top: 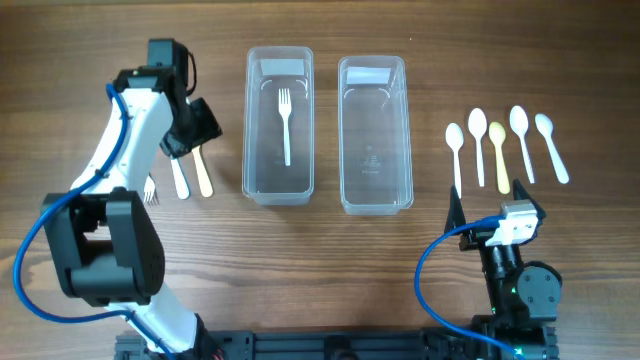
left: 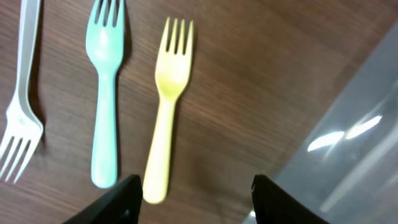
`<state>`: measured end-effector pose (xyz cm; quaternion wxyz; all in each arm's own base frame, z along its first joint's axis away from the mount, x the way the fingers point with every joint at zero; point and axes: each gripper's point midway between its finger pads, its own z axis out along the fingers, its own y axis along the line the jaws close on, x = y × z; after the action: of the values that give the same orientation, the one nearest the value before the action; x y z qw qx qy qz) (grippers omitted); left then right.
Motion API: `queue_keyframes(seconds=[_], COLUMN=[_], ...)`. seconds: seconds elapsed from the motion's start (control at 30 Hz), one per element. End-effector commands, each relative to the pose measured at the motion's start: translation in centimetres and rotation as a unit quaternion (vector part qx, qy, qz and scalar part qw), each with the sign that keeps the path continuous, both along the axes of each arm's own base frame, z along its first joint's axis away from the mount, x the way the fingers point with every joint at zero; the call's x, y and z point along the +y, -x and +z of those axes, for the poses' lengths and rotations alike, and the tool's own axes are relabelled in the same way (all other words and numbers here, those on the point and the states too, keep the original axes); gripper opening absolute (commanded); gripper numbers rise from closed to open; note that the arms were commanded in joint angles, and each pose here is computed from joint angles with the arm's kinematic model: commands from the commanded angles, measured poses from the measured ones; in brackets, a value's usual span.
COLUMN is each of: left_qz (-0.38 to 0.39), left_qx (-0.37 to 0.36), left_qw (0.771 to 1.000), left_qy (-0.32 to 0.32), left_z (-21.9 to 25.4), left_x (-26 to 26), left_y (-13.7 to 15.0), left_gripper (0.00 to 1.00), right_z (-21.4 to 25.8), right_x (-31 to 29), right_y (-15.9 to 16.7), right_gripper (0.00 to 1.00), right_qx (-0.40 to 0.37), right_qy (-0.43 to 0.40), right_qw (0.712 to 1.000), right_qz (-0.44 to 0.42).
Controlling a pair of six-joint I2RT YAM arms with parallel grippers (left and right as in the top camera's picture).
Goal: Pack container
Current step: 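Lower the left gripper onto the yellow fork and grasp it, then move the yellow fork into the left container and release it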
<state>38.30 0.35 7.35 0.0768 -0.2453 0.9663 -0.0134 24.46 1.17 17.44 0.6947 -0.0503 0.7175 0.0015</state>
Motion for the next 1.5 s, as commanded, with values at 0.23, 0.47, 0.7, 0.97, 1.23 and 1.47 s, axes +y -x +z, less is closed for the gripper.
queue_keyframes(seconds=[0.23,0.47,0.7,0.97,1.23,1.47], left_qz=[-0.083,-0.093,-0.095,-0.094,-0.067,-0.147], left_qx=[-0.01,0.014,0.01,0.003,-0.178,-0.19], left_qw=[0.997,0.996,0.995,0.996,0.982,0.967], left_qy=[-0.002,0.007,0.006,0.005,0.002,0.082], left_z=[-5.6,-7.9,-8.1,-7.3,11.8,14.1], left_x=[0.6,0.3,0.3,0.4,0.0,-8.5], left_y=[-0.4,0.0,-0.3,-0.7,-8.7,-8.5], left_gripper=[0.52,0.59,0.38,0.04,0.04,0.04], right_z=[0.1,0.1,0.1,0.1,0.1,0.1], right_x=[-0.1,-0.1,-0.1,-0.1,-0.1,-0.1], right_y=[0.0,0.0,0.0,0.0,0.0,0.0], right_gripper=[1.0,1.0,1.0,1.0,1.0,0.99], right_qx=[-0.004,-0.004,-0.004,-0.004,-0.004,-0.004], right_qy=[-0.009,-0.009,-0.009,-0.009,-0.009,-0.009], right_qw=[1.0,1.0,1.0,1.0,1.0,1.0], right_qz=[-0.004,-0.004,-0.004,-0.004,-0.004,-0.004])
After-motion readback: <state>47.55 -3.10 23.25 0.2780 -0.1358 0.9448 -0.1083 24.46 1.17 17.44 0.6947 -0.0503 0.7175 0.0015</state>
